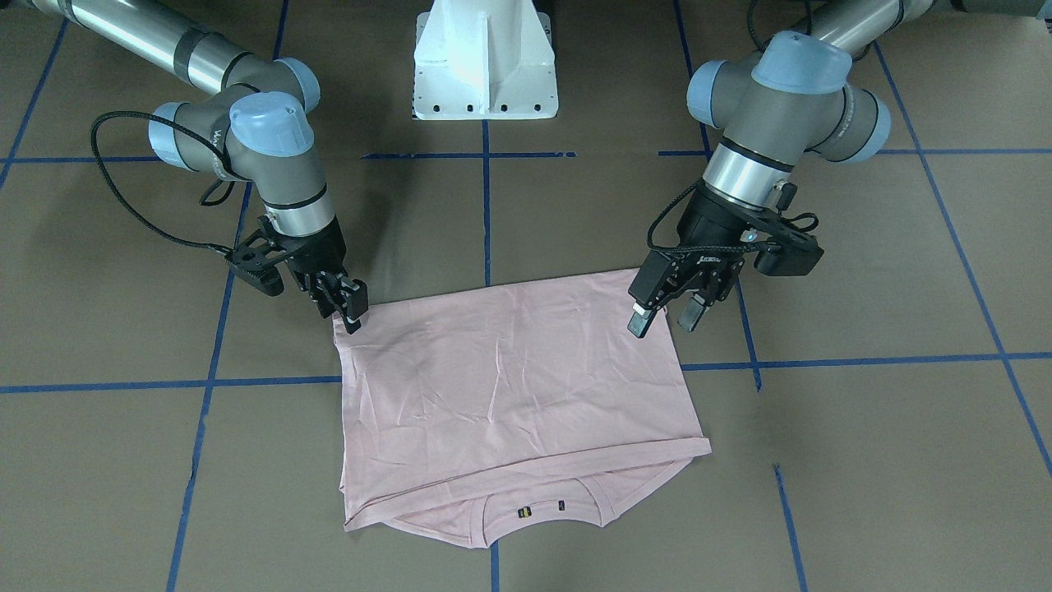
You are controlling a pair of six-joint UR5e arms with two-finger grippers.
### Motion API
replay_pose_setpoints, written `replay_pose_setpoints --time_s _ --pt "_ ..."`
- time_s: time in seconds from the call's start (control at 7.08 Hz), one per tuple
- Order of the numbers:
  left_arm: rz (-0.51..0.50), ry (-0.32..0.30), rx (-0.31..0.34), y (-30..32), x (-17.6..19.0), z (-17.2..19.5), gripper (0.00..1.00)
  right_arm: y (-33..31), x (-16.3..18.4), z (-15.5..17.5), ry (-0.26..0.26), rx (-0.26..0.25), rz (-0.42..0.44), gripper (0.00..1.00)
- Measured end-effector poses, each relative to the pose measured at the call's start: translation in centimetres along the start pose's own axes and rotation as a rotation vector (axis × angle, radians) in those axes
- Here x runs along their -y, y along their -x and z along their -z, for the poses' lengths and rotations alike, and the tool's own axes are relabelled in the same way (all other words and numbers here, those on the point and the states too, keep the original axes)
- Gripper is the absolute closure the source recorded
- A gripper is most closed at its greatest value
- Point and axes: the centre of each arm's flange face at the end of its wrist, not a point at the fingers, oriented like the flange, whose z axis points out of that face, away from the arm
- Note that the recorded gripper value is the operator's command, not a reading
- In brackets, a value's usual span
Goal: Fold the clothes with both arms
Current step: 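Lower the right gripper onto the folded shirt's corner nearest it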
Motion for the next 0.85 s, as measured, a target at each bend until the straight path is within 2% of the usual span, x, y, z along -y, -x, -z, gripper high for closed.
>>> replay_pose_setpoints --time_s 0.14,0.28,0.56,0.85 --pt "0.000 -0.001 -0.006 -0.12 -0.02 0.47 0.00 -0.04 0.05 -0.13 -0.001 -0.002 0.000 0.38" --pt "0.000 -0.001 -0.007 -0.12 -0.03 0.61 0.00 0.02 0.08 -0.11 0.000 -0.001 0.000 0.31" --pt "0.000 0.000 -0.001 0.09 -0.04 0.38 0.00 0.00 0.19 0.14 0.002 0.002 0.000 0.25" --pt "0.006 0.000 0.001 0.14 -0.03 0.26 0.00 -0.26 0.13 0.13 0.003 -0.001 0.001 0.27"
